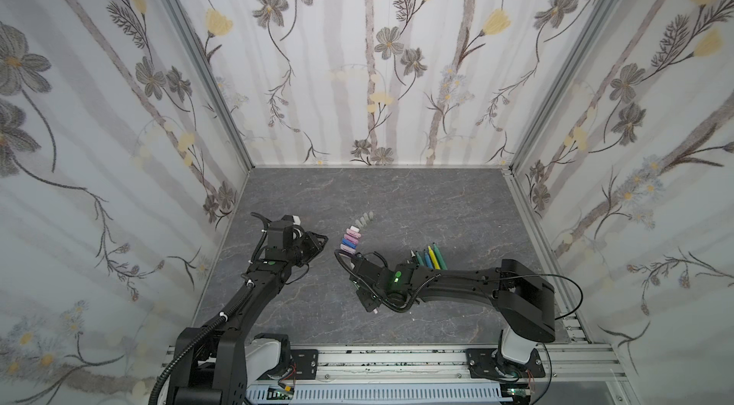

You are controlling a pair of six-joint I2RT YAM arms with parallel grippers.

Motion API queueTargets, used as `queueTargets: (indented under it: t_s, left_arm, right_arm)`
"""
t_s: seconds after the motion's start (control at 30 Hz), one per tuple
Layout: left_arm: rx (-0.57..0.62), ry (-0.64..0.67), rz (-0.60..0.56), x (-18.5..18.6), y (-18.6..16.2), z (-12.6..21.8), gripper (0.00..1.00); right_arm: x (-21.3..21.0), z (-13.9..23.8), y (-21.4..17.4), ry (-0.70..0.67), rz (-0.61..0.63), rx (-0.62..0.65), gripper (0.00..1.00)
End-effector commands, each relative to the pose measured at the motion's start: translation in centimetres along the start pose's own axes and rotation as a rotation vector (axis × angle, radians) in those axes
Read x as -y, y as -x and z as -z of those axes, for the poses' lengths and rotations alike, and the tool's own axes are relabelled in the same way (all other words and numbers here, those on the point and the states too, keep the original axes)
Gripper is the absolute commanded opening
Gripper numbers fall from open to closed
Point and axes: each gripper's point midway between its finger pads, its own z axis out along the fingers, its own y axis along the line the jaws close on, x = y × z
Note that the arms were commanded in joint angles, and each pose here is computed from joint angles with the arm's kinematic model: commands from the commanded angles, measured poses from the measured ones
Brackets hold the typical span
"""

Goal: Open the pen caps
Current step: 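Grasp the green-capped pink pen body with the right gripper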

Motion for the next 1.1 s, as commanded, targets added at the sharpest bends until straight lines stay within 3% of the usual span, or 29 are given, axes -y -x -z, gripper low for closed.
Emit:
queueTargets:
  t_s: [0.0, 0.73, 1.07]
  left_arm:
    - [-0.024, 0.006, -0.01, -0.6, -0.7, 0.0, 0.29]
    - [-0.06, -0.022, -0.014, -0.6, -1.3, -0.4, 0.29]
    - [-0.162, -0.041, -0.088, 0.5, -2.8, 0.2, 0.29]
  right_arm:
    - [-0.4, -0.5, -0.4, -0.001, -0.011, -0.024, 0.27]
    - [0.9, -3.7, -4.0, -0.064, -0.008, -0.144, 0.26]
    - [1.2, -3.1, -4.0, -0.058, 0.009, -0.14, 0.03]
